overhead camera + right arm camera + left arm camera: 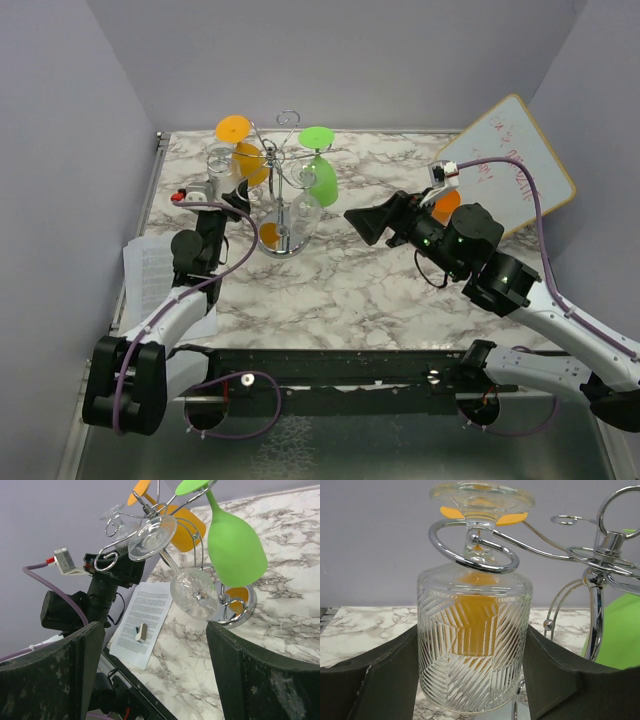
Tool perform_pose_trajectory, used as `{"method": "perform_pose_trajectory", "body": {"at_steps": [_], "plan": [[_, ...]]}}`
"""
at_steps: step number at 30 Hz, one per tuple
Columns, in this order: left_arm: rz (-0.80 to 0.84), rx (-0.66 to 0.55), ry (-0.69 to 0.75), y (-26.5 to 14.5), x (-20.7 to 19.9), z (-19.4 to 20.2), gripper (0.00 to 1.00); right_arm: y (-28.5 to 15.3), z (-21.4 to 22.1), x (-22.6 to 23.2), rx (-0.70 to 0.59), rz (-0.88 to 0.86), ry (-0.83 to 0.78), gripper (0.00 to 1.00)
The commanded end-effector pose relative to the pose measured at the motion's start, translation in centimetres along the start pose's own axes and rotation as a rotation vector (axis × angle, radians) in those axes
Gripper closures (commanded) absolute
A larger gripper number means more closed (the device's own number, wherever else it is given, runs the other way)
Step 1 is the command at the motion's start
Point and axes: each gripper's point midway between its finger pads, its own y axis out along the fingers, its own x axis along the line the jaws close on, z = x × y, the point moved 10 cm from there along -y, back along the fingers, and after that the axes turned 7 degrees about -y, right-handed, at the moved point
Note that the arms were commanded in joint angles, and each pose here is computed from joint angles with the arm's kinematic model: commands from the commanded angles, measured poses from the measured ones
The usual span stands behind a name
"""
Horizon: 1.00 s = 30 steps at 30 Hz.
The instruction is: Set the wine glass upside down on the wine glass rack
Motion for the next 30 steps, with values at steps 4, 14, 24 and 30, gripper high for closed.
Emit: {"method": "perform_pose_trajectory", "body": {"at_steps": [4, 14, 24, 30], "plan": [[-0.029, -0.187, -0.024, 0.7, -0.1, -3.1, 1.00, -0.3, -0.2, 0.2, -0.021, -0.019, 0.021, 0.13], [-0.033, -0.225, -0.008, -1.3, 0.1, -3.0, 1.00, -0.4, 0.3, 0.0, -0.009, -0.015, 0.030, 0.13], [0.097, -0.223, 0.031, -2.6, -0.5, -1.8, 1.00, -0.6, 0.5, -0.1, -0.008, -0.019, 0.043, 0.13], [0.175, -0.184, 0.051, -2.5, -0.9, -1.1, 0.99, -0.5, 0.8, -0.3, -0.002, -0.004, 0.044, 0.13]]}}
